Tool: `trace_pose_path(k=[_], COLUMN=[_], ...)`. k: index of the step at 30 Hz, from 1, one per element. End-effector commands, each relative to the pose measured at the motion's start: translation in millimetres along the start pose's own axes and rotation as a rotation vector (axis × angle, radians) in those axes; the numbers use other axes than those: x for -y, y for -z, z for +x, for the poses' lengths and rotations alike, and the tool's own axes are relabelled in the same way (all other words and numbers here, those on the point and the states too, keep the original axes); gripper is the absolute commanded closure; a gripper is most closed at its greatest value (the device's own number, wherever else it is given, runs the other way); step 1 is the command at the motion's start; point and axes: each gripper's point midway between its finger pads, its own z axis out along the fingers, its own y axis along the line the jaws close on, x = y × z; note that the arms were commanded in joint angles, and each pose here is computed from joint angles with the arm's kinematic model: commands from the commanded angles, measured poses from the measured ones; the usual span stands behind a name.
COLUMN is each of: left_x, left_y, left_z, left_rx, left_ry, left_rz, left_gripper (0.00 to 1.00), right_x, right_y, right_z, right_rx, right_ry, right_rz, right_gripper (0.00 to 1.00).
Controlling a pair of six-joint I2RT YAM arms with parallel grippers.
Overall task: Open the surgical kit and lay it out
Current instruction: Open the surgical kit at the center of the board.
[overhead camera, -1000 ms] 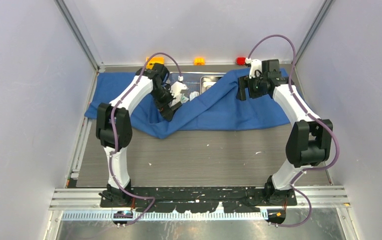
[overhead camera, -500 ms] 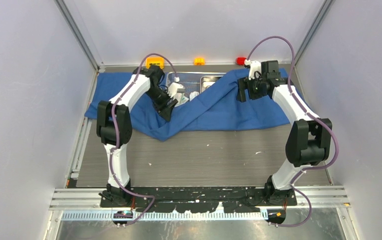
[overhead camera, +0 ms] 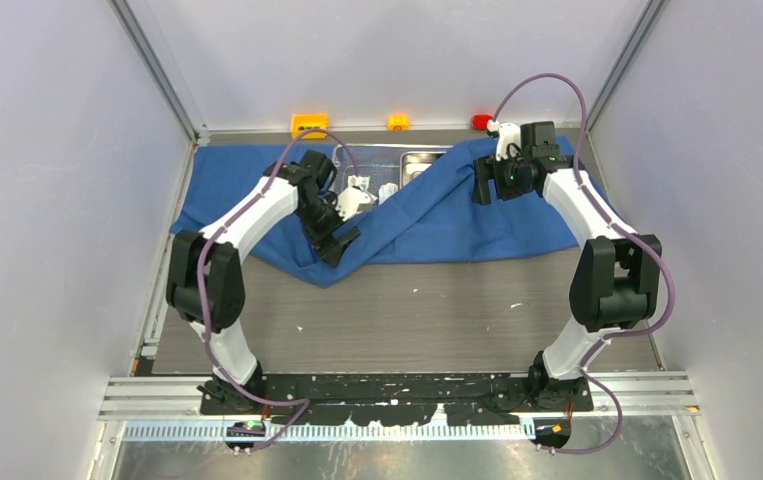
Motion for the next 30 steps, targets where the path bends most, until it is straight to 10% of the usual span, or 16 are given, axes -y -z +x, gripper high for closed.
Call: trace_pose_path(k=[1,23,30], left_x=[-16,6,27], left_y=[31,-14,-19], left_z=[-19,5,-13], left_rx=[0.109,-0.042,0.001], left_ry=[0.026,0.004,0.013], left_rz=[-0.163,-0.049,0.062], left_gripper=[0.14,0.31,0.70], right_x=[-2,-4,-7], right_y=[4,3,5], right_z=[-21,-12,-19], right_rx=[0.050,0.033,0.036], right_ry=[0.011,-0.001,-0.006], right_rz=[-0.016,-0.023,-0.042], right_gripper=[0.19,0.19,0.19])
